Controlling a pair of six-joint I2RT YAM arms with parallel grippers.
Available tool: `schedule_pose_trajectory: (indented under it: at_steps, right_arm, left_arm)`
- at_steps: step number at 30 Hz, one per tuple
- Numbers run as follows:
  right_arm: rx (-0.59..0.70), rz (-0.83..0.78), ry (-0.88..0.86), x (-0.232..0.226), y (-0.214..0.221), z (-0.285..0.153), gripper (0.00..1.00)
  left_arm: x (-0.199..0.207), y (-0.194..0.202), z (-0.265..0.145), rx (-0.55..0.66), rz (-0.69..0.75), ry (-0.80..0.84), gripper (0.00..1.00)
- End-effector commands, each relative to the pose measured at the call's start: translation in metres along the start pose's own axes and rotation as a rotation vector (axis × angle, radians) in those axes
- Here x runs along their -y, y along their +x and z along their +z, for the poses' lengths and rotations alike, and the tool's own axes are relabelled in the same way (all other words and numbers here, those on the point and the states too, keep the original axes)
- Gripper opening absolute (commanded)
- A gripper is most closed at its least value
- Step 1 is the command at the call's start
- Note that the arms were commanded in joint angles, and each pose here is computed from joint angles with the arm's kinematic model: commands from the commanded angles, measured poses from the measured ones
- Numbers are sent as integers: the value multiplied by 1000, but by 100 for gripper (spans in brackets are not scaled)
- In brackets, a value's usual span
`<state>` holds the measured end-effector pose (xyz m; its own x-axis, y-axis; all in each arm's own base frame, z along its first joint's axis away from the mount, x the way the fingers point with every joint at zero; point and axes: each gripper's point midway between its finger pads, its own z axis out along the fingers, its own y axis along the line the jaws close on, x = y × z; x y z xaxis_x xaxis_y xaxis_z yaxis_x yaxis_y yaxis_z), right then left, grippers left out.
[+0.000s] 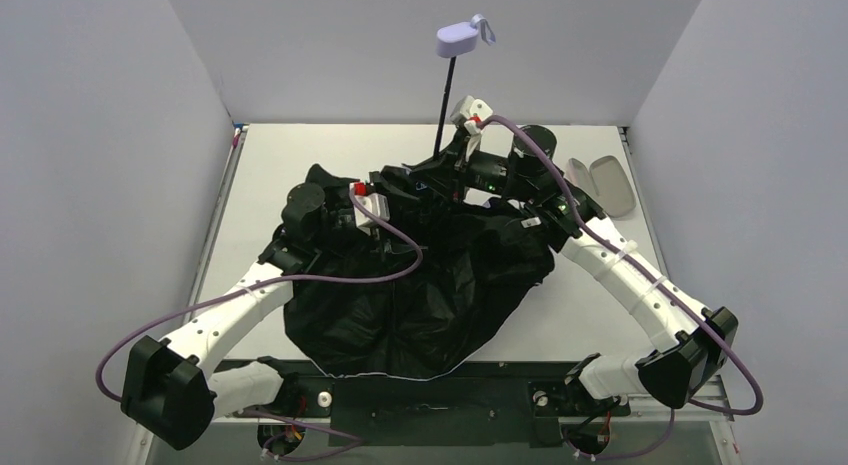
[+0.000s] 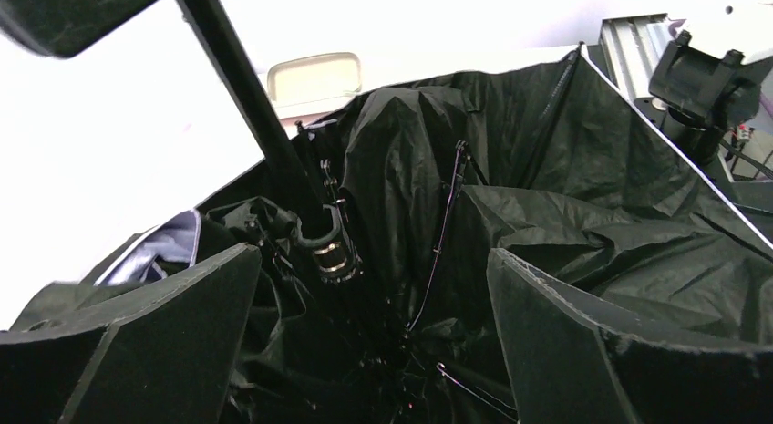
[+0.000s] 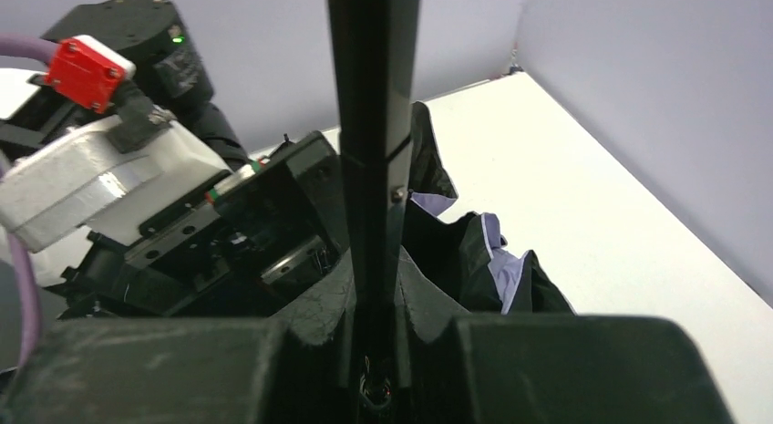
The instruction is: Open the umbrella
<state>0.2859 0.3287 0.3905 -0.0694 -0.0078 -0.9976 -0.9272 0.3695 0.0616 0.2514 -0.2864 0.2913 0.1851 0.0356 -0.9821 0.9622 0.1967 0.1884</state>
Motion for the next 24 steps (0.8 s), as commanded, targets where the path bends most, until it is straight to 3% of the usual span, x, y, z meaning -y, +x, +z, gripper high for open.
schedule_pose_trajectory:
  at_steps: [1,9,12,24]
  right_arm:
    - [166,-134,-126,-41,-66,-15,0]
    - [200,-128,-163,-53,-86,-15,0]
    - [213,-117,-178,-58,-92,-18,0]
    - [248,-88,-202,-69,-110,-28,0]
  left_arm:
    - [14,-20,9,36,89,116,93]
    - [22,6,18,-22,3,150,89]
    - [7,18,15,-44,-49,83,98]
    - [-51,76,-15,-127,-208,-160,97]
